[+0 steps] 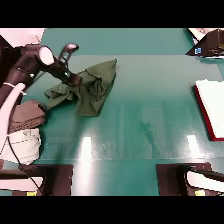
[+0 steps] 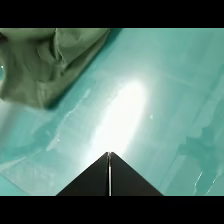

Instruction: Fold the shirts.

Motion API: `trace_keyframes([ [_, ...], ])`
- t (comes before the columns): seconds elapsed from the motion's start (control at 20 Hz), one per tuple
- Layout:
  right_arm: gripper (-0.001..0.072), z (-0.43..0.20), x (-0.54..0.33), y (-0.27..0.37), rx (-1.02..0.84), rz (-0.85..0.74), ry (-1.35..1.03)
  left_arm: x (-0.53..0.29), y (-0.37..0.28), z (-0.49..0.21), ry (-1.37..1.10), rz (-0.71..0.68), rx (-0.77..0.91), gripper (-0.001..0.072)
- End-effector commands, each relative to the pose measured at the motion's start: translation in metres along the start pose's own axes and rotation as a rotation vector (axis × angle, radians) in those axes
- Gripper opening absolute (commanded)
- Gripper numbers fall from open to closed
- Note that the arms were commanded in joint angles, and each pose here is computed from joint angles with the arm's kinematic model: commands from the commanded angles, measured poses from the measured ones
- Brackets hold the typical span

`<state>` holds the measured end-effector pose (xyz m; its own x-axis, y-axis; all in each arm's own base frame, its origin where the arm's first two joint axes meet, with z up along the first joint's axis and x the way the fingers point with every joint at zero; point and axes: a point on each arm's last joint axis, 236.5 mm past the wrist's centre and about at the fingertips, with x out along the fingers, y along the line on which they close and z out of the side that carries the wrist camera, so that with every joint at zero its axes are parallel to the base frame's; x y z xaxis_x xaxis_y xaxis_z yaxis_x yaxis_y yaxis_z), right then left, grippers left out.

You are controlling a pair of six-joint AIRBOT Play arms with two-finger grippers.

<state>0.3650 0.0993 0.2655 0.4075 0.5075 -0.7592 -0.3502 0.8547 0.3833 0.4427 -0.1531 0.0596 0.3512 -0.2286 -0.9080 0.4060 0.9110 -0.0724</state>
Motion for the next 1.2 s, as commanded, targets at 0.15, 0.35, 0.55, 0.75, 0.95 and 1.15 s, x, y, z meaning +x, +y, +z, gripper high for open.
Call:
trace_keyframes([
  [0.15,0.0024,-0.02,0.061,0.039,-0.004,0.09,0.079,-0.057,-0.041,-0.005,-0.016,-0.138,0.057,0.0026],
  [0.35,0.0543,-0.049,0.179,0.077,0.079,0.201,0.052,-0.028,-0.044,-0.035,0.076,-0.168,0.053,0.0026],
  [0.55,0.0543,-0.076,0.282,0.107,0.259,0.283,0.002,-0.008,-0.044,-0.061,0.149,-0.177,0.035,0.0026],
  [0.75,0.0543,-0.091,0.35,0.118,0.266,0.243,-0.004,-0.007,-0.044,-0.058,0.135,-0.178,0.032,0.0026],
  [0.95,0.0538,-0.09,0.39,0.128,0.254,0.245,0.025,-0.007,-0.045,-0.058,0.136,-0.181,0.031,0.0026],
  [1.15,0.0325,-0.079,0.409,0.121,0.283,0.238,0.022,-0.007,-0.045,-0.059,0.142,-0.182,0.032,0.0026],
])
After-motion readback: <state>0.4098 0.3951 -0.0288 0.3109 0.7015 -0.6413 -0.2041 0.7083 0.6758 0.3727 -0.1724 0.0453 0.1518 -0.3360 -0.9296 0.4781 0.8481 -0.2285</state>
